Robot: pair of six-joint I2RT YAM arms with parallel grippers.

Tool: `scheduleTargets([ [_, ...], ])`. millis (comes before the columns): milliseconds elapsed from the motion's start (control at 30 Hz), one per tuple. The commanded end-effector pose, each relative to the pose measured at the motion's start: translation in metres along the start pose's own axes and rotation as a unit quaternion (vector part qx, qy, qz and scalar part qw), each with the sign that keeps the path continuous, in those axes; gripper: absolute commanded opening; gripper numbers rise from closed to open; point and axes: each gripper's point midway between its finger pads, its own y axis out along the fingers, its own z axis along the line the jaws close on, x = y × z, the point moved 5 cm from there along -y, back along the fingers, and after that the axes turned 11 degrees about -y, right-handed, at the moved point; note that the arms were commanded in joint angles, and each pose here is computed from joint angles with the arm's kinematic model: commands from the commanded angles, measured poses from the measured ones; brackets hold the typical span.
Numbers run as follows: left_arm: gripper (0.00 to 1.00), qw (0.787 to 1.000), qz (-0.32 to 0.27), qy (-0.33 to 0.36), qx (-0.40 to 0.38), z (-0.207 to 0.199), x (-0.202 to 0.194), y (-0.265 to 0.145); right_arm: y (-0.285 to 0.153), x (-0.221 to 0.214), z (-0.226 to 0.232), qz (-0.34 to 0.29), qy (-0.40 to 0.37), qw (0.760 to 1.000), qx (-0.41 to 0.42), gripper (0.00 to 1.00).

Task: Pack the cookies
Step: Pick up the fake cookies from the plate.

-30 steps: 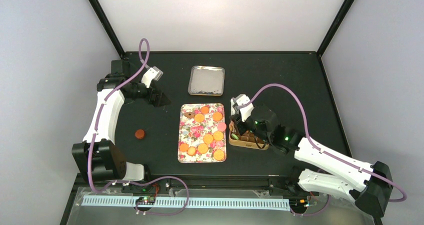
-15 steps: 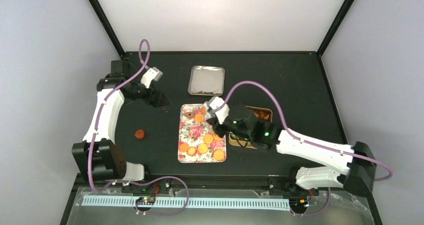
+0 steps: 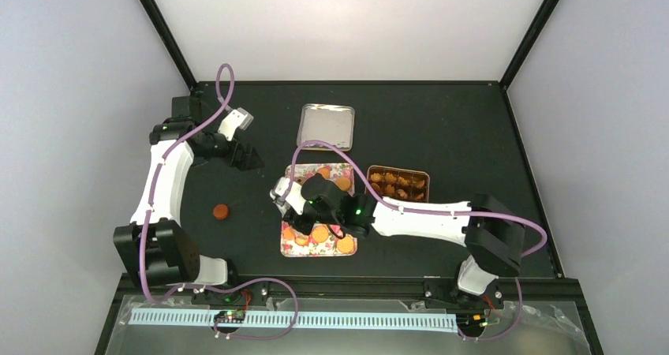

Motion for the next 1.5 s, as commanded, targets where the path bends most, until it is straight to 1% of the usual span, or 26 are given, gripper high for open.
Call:
scheduleTargets([
  [0,0.99,1.0,-0.007,0.016,0.004,-0.004,0.006,-0.009,0.005,0.02,0.008,-0.042,-0.004,0.999,0.027,0.33],
  [167,0.99,1.0,-0.005,0.016,0.004,-0.003,0.005,-0.008,0.013,0.006,0.012,-0.029,0.0,0.999,0.031,0.34],
  [333,0.99,1.0,-0.009,0.019,0.0,-0.005,0.007,-0.009,0.018,-0.008,0.012,-0.014,-0.006,1.0,0.011,0.35],
  [467,0.99,1.0,-0.011,0.022,-0.003,-0.006,0.007,-0.01,0.013,-0.011,0.011,-0.018,-0.014,1.0,-0.008,0.39],
  [633,0.99,1.0,-0.013,0.024,-0.008,-0.007,0.008,-0.01,0.009,-0.017,0.012,-0.014,-0.021,0.999,-0.02,0.42],
  [867,0.99,0.999,-0.014,0.029,-0.008,-0.009,0.009,-0.012,0.0,-0.03,0.015,-0.015,0.003,1.0,-0.016,0.41],
  [967,0.99,0.999,-0.014,0.03,-0.009,-0.01,0.009,-0.012,-0.005,-0.039,0.017,-0.015,0.017,1.0,-0.013,0.37],
  [1167,0.99,0.999,-0.017,0.027,-0.017,-0.011,0.01,-0.012,-0.009,-0.039,0.016,-0.02,0.032,0.999,-0.02,0.21],
  [1367,0.99,0.999,-0.02,0.028,-0.017,-0.011,0.012,-0.013,-0.017,-0.009,0.005,-0.054,0.023,0.997,-0.044,0.08],
  [1467,0.99,0.999,-0.021,0.027,-0.016,-0.011,0.013,-0.013,-0.023,0.009,0.0,-0.076,0.019,0.995,-0.055,0.03],
])
